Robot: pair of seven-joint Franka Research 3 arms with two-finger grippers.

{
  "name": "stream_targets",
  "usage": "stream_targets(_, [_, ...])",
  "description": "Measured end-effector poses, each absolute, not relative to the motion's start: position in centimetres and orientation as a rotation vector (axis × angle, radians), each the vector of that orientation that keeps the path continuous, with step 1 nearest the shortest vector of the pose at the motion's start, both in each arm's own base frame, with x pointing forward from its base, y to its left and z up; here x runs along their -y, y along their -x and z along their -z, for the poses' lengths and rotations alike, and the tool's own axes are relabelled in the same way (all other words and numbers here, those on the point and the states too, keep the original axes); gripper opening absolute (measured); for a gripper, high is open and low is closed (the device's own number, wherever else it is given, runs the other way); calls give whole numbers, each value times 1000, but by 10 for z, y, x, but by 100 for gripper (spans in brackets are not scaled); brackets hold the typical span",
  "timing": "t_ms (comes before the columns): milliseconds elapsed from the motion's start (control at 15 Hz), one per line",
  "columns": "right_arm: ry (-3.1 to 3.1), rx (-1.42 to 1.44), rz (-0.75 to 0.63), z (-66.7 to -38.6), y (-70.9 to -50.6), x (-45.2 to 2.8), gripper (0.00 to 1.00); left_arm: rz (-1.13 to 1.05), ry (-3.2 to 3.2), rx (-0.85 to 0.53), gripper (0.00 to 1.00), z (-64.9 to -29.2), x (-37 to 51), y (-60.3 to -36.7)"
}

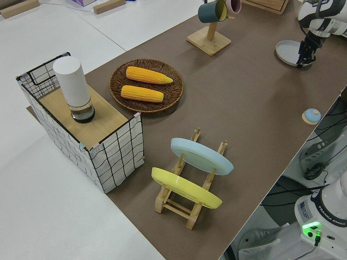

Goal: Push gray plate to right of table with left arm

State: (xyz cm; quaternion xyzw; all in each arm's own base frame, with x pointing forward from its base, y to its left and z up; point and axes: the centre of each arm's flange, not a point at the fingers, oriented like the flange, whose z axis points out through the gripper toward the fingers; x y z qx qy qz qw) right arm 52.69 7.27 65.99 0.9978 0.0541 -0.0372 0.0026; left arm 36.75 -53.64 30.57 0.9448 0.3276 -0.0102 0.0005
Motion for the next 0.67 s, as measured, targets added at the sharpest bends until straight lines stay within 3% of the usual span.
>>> stream_targets(533, [-3130,-170,117,-660,-527,-73,99,26,-2997,-1053,99,-308,533,-375])
stream_targets(667, [-3130,-170,117,-660,-527,-73,99,15,-3046,-1022,100,-306,530,-375])
